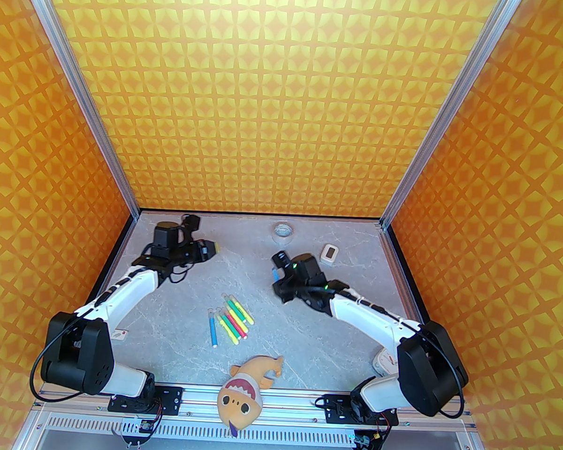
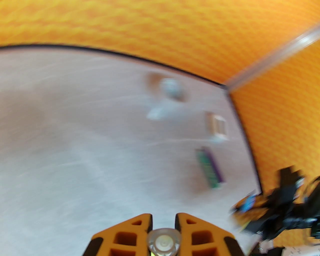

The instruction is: Open the pen caps

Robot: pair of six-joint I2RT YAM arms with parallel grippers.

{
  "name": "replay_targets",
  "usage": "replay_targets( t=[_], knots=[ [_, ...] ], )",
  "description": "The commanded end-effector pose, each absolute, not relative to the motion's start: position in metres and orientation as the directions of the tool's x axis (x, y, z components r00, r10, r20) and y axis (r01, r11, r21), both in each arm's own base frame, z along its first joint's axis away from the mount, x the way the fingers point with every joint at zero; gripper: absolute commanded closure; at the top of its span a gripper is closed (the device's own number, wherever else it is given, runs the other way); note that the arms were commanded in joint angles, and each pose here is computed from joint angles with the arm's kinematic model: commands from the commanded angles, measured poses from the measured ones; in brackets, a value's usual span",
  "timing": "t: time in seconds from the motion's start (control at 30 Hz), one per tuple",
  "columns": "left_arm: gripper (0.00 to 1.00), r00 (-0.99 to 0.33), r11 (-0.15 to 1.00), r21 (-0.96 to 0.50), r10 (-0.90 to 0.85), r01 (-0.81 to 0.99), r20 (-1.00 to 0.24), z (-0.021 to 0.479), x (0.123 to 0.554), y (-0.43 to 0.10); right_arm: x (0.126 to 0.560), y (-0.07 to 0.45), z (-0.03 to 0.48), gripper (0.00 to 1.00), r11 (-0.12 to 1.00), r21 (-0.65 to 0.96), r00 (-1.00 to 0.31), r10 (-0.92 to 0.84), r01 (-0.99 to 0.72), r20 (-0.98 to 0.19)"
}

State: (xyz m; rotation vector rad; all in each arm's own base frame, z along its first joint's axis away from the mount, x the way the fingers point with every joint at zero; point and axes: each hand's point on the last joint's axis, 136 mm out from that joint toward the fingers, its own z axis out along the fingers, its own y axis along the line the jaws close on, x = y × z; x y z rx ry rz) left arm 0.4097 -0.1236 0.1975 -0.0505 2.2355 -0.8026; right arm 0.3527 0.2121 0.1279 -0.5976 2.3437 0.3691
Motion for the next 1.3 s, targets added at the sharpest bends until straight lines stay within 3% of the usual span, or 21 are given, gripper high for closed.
replay_targets(
  t=[0.0,0.17,0.43,1.27],
  knots=[
    [1.00,-0.759,0.918,-0.395,-0.237,0.028,-0.607,0.167,0.398,-0.072,0.371,0.163,0.115,1.00,0.922,-0.073,-0.723,-0.346,-0.381,-0.598],
    [1.00,-0.790,0.958,-0.253,-0.257,-0.134,-0.556,0.137,0.395,-0.018,0.390,0.128,0.104,1.00,0.927,-0.213,-0.765,-0.374,-0.308,-0.525],
    [1.00,-0.826,0.956,-0.211,-0.285,-0.205,-0.486,0.113,0.399,0.015,0.416,0.097,0.093,1.00,0.913,-0.303,-0.788,-0.394,-0.275,-0.472],
    [1.00,-0.875,0.940,-0.143,-0.340,-0.309,-0.345,0.056,0.426,0.081,0.447,0.061,0.047,0.98,0.940,-0.244,-0.868,-0.318,-0.237,-0.382]
  ],
)
